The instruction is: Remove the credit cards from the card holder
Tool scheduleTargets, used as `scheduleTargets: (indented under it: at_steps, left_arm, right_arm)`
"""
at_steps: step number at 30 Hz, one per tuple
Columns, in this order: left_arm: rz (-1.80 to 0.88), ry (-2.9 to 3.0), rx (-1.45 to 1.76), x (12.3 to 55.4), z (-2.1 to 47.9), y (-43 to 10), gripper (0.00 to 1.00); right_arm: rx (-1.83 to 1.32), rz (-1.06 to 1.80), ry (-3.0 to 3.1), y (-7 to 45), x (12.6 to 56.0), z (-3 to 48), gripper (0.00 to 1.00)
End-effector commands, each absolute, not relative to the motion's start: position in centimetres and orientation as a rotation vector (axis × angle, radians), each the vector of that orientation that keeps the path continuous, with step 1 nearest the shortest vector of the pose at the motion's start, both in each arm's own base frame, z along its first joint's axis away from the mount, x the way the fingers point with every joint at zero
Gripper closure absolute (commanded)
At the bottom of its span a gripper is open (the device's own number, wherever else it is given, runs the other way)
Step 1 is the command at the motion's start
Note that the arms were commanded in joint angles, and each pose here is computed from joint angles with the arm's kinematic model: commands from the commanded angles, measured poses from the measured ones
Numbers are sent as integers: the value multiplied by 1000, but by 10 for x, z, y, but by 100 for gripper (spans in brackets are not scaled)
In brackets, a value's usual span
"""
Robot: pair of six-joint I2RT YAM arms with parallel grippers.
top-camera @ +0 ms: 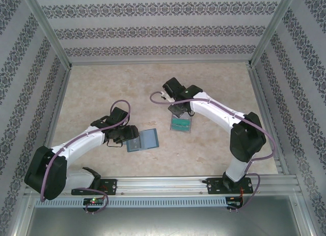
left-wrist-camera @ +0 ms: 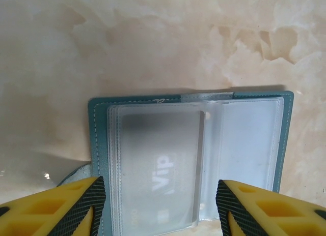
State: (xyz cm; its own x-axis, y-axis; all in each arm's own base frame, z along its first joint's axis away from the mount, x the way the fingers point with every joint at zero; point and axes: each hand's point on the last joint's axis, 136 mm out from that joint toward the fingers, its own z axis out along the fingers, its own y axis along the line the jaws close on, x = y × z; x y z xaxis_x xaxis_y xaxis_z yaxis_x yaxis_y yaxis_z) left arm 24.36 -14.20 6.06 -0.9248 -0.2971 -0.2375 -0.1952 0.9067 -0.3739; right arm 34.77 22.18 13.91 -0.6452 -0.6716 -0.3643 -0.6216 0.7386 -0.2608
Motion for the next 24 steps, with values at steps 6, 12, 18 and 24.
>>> scheduleTargets:
  at_steps: [6, 12, 18, 24]
  left_arm:
    - [-507, 2763, -385, 239, 70, -137, 39]
    - [-526, 2751, -393, 236, 73, -137, 39]
    - [-543, 2754, -402, 230, 70, -136, 39]
    - [-611, 2763, -406, 223, 66, -143, 42]
  right_arm:
    - [-431, 373, 2627, 261, 332, 163, 100]
    - [-146, 526, 2743, 258, 324, 136, 100]
    - [-104, 520, 2827, 264, 303, 111, 100]
    - [-201, 541, 2887, 299, 275, 92, 100]
